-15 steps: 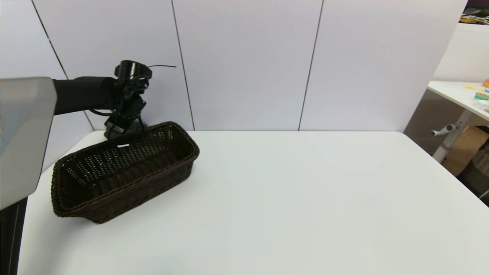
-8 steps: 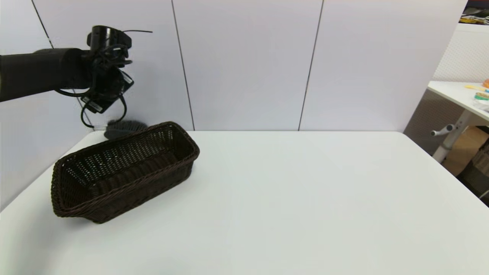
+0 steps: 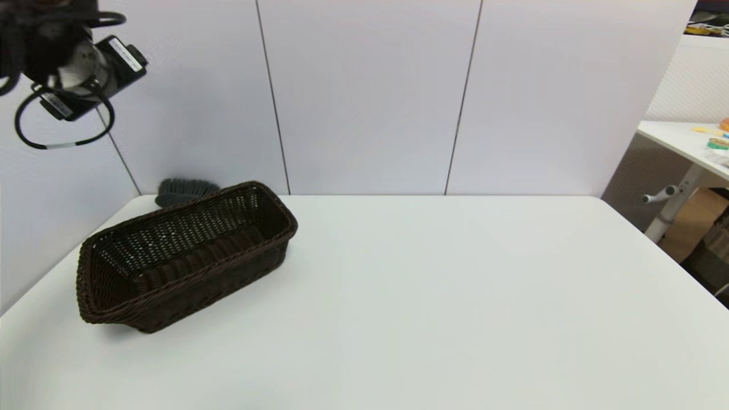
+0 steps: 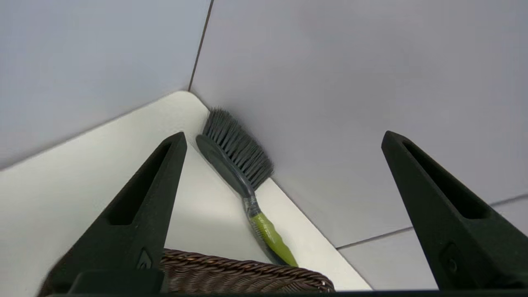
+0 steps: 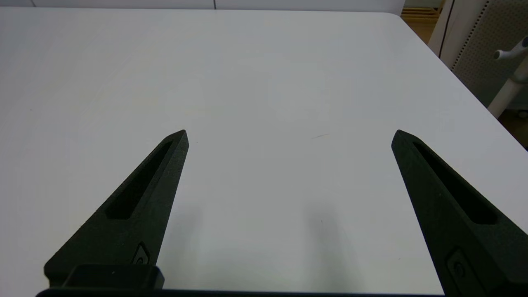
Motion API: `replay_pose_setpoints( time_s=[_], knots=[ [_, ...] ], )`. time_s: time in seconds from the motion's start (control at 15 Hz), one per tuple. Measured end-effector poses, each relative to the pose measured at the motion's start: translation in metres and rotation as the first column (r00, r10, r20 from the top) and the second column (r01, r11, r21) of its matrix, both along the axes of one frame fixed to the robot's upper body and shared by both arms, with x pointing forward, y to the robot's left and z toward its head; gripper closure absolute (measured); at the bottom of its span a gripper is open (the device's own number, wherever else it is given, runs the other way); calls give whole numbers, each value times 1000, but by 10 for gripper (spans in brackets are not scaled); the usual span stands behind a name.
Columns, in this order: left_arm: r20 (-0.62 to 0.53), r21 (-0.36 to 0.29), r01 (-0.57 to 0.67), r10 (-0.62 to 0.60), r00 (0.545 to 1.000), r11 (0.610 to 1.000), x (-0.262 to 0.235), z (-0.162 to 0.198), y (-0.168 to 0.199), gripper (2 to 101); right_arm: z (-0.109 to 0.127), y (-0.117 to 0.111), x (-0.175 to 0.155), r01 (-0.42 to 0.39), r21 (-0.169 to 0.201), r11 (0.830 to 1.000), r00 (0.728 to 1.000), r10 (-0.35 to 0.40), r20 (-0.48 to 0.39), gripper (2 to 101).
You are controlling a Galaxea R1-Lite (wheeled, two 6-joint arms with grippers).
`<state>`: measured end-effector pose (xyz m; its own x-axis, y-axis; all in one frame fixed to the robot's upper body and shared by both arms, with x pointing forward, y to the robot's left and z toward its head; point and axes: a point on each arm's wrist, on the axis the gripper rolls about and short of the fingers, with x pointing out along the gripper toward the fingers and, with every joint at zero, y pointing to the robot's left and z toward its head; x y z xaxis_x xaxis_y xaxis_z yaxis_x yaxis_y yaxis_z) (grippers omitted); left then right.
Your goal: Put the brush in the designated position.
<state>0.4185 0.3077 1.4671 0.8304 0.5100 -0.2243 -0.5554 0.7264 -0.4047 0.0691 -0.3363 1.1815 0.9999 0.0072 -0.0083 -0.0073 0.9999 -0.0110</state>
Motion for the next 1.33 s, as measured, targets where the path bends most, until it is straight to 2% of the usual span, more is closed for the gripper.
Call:
replay_pose_setpoints(
  time_s=[0.13,0.27,0.4,0.53,0.67,0.87,1.0,1.33],
  knots=[
    [-6,101,79,-79,997,992,-29,22,1,72,0,0,0,0,-1,1000,1000,0,0,49],
    [-29,226,182,-180,983,957,-62,42,1,68,0,0,0,0,-1,1000,1000,0,0,50],
    [-72,337,314,-308,949,888,-93,52,2,65,0,0,0,0,0,1000,1000,0,0,50],
    [-137,417,466,-452,881,781,-123,51,2,62,0,0,0,0,0,1000,1000,0,0,50],
    [-188,436,571,-550,813,695,-152,38,3,61,0,0,0,0,0,1000,1000,0,0,50],
    [-210,443,637,-618,758,631,-201,15,8,61,0,0,0,0,0,1000,1000,0,0,50],
    [-212,459,643,-627,750,614,-234,-4,13,60,0,0,0,0,0,1000,1000,0,0,50],
    [-178,493,631,-641,747,598,-306,-72,23,57,0,0,0,0,0,1000,1000,0,0,49]
  ],
)
